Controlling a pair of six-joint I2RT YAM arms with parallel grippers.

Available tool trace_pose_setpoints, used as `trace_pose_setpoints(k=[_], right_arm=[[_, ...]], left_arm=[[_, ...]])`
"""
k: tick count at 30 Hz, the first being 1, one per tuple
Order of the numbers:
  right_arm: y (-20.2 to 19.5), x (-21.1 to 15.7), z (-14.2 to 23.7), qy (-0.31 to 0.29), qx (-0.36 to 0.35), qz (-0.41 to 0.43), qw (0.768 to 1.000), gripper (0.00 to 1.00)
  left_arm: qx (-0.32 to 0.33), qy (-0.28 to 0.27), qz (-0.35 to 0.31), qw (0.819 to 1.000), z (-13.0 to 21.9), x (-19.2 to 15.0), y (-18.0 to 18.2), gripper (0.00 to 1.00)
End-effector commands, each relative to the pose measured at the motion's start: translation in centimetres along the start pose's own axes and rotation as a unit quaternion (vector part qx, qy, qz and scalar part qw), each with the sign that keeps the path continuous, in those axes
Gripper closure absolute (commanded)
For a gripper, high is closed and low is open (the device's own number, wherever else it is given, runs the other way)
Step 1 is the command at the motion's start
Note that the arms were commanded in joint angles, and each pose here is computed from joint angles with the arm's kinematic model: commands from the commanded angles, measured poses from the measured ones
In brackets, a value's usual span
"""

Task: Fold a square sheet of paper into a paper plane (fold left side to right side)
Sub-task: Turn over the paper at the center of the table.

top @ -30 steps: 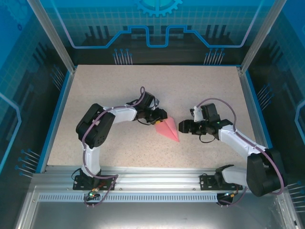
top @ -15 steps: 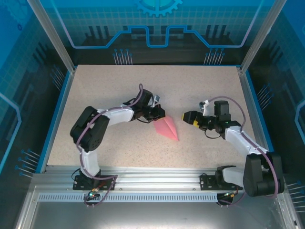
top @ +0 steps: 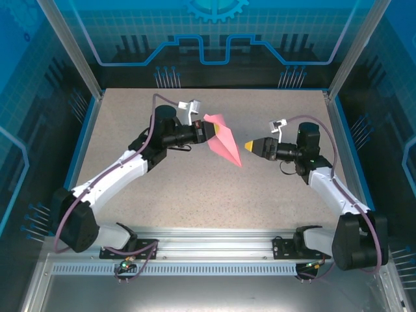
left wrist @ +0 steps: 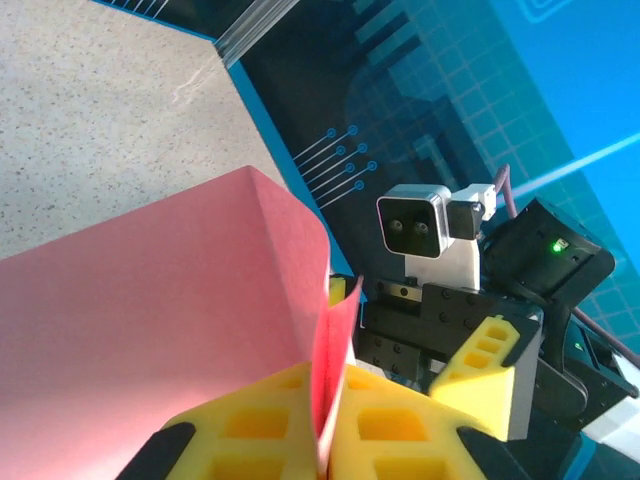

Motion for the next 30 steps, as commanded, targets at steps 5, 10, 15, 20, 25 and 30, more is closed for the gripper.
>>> trace_pose_setpoints(k=[5, 10, 15, 20, 25, 30], right_arm=[[4.9, -0.1, -2.3, 0.032, 0.082, 0.051, 0.995, 0.0], [6.4, -1.1, -3.8, 0.059, 0.109, 0.057, 0.991, 0.0], [6.5, -1.4, -4.6, 0.074, 0.113, 0.04, 0.99, 0.01], [5.7, -1.6, -4.2, 0.073, 0.088, 0.035, 0.993, 0.01], [5.5, -2.3, -4.4, 0.089, 0.098, 0.02, 0.991, 0.01], [6.1, -2.9, -4.4, 0.102, 0.107, 0.02, 0.989, 0.03]], left_arm=[[-0.058, 0.004, -0.061, 0.996, 1.1, -0.6, -2.2, 0.9], [-0.081, 0.006, -0.081, 0.993, 1.6, -0.8, -3.4, 0.89], [-0.109, 0.008, -0.108, 0.988, 2.6, -1.2, -5.1, 0.89], [-0.11, 0.008, -0.115, 0.987, 3.3, -1.4, -5.5, 0.89], [-0.115, 0.009, -0.119, 0.986, 3.3, -1.4, -5.9, 0.89], [-0.112, 0.012, -0.117, 0.987, 3.0, -1.4, -6.0, 0.88]])
Point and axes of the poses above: each hand's point on the last joint's axis, 136 mm out from that joint toward the fingers, its own z axis back along the fingers, its own y axis along the line the jaws close on, x = y × z, the point moved 2 cm from there along z, back along the fingers, and after that the axes turned 5 degrees about z, right-handed, at the moved point
